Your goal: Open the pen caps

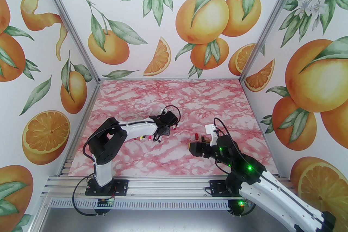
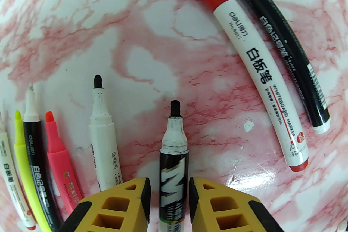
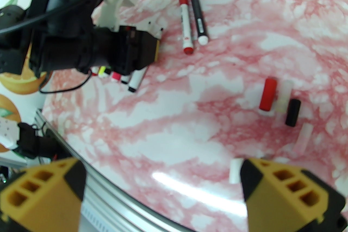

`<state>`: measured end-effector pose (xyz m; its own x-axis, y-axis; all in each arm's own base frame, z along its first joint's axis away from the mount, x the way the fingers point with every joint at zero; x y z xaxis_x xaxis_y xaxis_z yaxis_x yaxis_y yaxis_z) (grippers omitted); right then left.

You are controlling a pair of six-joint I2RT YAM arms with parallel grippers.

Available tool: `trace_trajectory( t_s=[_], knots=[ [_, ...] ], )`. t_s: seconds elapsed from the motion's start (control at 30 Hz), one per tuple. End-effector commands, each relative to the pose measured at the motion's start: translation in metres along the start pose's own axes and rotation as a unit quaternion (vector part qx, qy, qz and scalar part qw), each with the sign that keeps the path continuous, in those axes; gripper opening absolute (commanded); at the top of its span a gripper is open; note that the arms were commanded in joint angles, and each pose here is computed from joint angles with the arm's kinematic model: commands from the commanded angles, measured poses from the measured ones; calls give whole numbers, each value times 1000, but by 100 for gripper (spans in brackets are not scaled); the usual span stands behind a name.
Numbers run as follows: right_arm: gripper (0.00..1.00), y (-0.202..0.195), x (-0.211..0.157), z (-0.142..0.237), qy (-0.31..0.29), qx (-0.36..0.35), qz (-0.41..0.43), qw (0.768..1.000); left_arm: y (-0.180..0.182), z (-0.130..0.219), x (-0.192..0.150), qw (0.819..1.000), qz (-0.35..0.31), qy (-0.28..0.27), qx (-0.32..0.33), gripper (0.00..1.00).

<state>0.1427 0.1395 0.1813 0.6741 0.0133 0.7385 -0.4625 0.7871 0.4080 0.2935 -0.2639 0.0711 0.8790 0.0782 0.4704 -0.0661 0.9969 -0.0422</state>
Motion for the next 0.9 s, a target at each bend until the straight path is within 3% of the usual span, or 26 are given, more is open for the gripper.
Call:
trace_trajectory(
  t_s=[0.0,0.33,0.87],
  knots=[
    [100,-3,-4,1,3,-8,-1,1000,-12,28,22,999,11,-18,-41,33],
    [100,-8,-3,9,-8,-29,-9,1000,-44,22,40,997,15,-9,-75,41],
    [100,-11,-6,14,-7,-37,-10,999,-52,-16,51,996,48,-2,-78,43]
  ],
)
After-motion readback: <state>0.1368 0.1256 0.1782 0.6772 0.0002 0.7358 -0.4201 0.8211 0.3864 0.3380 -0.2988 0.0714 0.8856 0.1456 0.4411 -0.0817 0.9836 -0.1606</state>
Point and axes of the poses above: each hand's point on the last joint's axis, 136 mm out from that joint toward the fingers, its own z axis back along the fingers, its own y axis along the line the jaws close on, x = y × z, the point moved 5 cm from there along z, back along the fingers, and after that the axes turned 12 degrees about z, right-handed, at the moved point
